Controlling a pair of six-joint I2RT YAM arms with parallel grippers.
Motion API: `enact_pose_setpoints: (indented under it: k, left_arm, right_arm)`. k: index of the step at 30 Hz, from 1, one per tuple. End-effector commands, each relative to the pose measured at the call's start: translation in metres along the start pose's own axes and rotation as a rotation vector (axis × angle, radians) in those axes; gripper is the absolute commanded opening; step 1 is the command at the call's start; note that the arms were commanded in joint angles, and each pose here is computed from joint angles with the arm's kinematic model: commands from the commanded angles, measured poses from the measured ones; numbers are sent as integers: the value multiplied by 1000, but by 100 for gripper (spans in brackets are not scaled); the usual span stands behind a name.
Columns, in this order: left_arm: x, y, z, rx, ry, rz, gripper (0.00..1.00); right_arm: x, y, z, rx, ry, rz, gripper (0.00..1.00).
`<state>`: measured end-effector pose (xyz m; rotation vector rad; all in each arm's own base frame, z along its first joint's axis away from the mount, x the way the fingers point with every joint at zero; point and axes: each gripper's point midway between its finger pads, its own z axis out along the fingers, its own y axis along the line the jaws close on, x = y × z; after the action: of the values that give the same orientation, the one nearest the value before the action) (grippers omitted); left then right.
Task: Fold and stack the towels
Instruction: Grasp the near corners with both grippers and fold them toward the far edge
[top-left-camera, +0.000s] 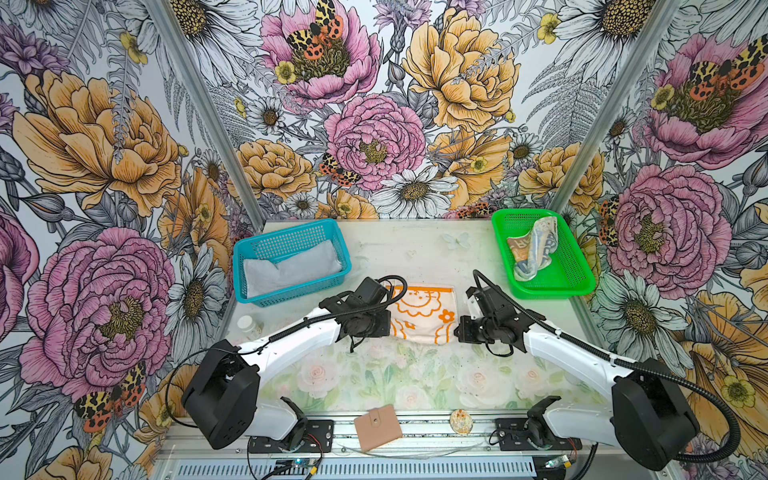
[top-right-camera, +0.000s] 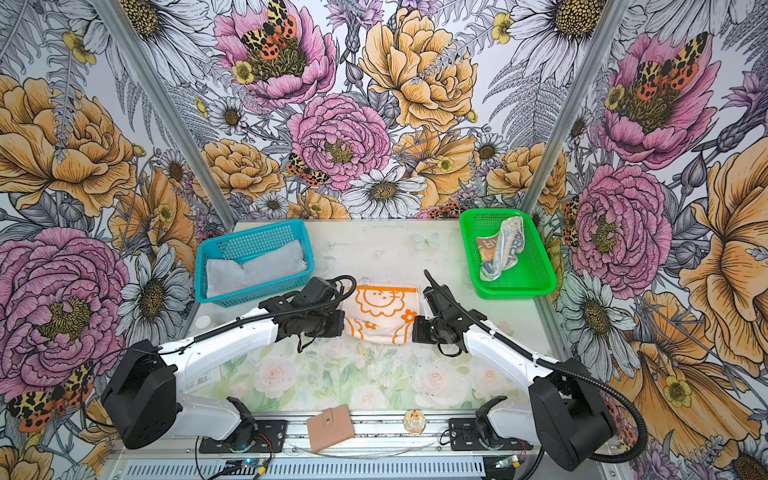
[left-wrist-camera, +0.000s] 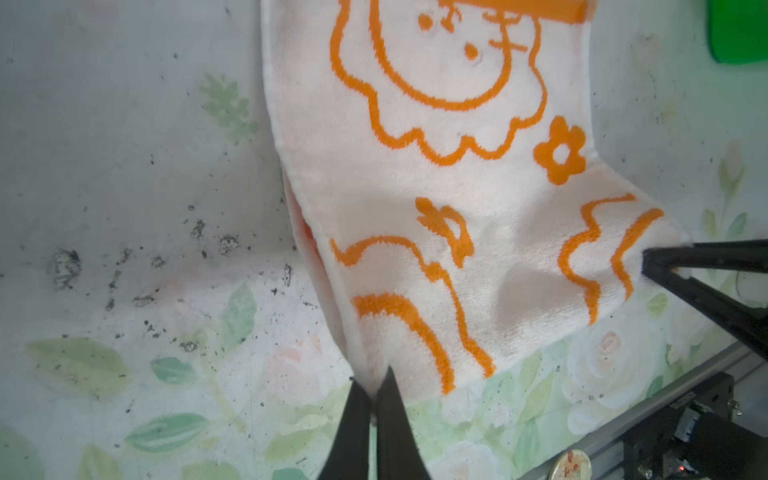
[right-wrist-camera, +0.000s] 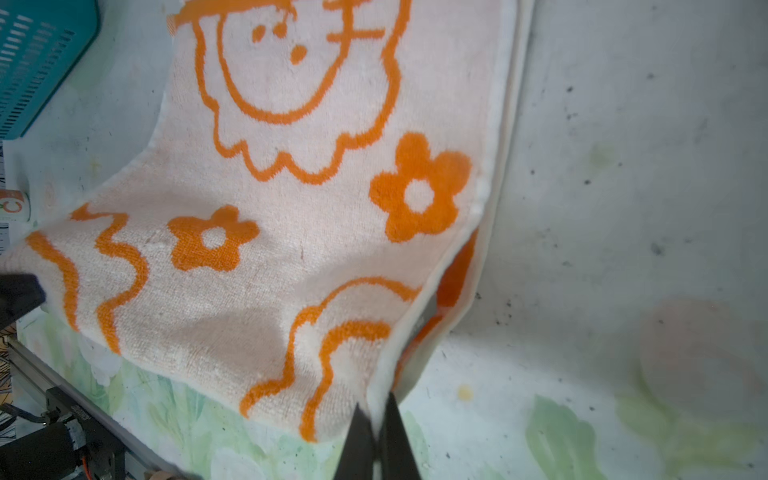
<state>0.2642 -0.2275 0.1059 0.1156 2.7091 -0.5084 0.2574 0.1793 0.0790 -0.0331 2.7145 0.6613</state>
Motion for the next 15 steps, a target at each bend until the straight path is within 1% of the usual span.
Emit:
enact_pose_setpoints:
  k: [1,8,15]
  left_arm:
    - [-19,-1,3,7,0,20,0]
    - [-56,5,18,1,-4,14,0]
    - [-82,18,31,-28,-16,-2,0]
  right_arm:
    - [-29,5,0,30,-40,-30,0]
    - [-61,1,6,69,-48,-45,0]
    - [-79,-17,18,114,-38,-41,0]
